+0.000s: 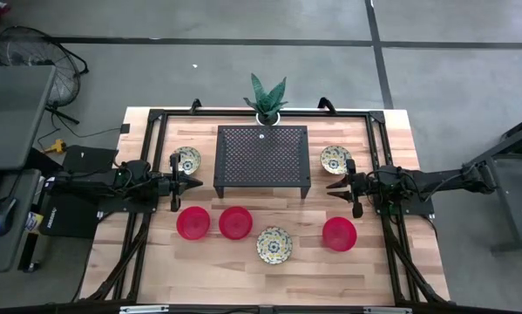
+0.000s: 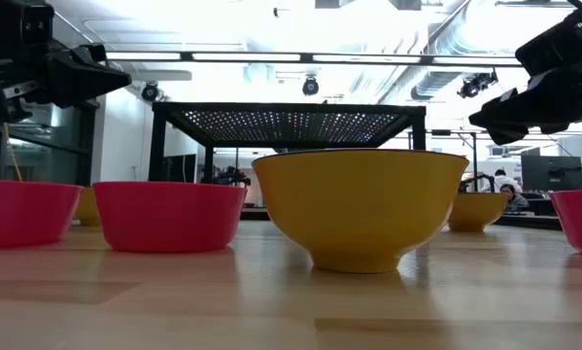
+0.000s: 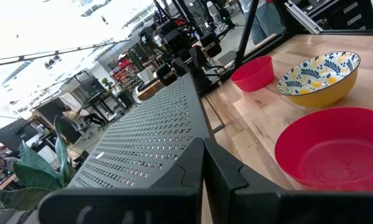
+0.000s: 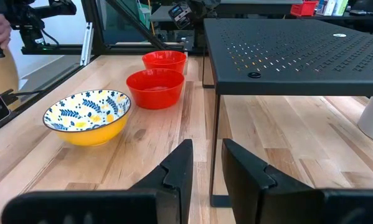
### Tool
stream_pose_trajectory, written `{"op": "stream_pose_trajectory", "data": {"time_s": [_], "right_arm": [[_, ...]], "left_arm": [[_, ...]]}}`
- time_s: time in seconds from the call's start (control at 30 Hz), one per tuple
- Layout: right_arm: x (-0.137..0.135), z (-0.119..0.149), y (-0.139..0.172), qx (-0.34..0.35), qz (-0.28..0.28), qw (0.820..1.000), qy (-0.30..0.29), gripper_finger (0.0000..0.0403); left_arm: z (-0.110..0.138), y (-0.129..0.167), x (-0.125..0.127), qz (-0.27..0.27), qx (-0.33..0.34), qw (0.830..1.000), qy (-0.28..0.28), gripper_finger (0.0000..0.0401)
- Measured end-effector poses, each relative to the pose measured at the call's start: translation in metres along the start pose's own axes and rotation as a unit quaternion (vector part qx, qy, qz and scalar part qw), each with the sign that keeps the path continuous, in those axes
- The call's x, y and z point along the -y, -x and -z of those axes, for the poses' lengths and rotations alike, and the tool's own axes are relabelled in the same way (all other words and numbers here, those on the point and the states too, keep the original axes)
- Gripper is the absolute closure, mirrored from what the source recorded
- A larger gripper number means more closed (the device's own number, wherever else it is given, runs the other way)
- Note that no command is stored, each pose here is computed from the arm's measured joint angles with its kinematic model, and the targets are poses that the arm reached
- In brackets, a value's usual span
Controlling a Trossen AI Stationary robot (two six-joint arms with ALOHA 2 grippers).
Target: Pick & Place Mini bowls
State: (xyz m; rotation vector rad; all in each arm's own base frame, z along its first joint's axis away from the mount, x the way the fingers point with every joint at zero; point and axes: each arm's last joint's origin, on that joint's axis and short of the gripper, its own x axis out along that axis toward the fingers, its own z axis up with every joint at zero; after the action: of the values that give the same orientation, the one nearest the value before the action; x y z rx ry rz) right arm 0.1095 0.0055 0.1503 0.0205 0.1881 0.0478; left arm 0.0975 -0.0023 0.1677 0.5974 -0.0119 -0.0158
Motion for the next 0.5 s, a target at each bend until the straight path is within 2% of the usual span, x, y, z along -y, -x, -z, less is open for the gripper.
{"op": "stream_pose_trajectory", "data": {"time_s": [0.5], "right_arm": [[0.0,0.0,0.0,0.0,0.0,1.0,0.0,0.0329]], "left_arm": [[-0.0001,0.0,-0.0002,-0.001,0.0,1.0,0.002,0.04]]}}
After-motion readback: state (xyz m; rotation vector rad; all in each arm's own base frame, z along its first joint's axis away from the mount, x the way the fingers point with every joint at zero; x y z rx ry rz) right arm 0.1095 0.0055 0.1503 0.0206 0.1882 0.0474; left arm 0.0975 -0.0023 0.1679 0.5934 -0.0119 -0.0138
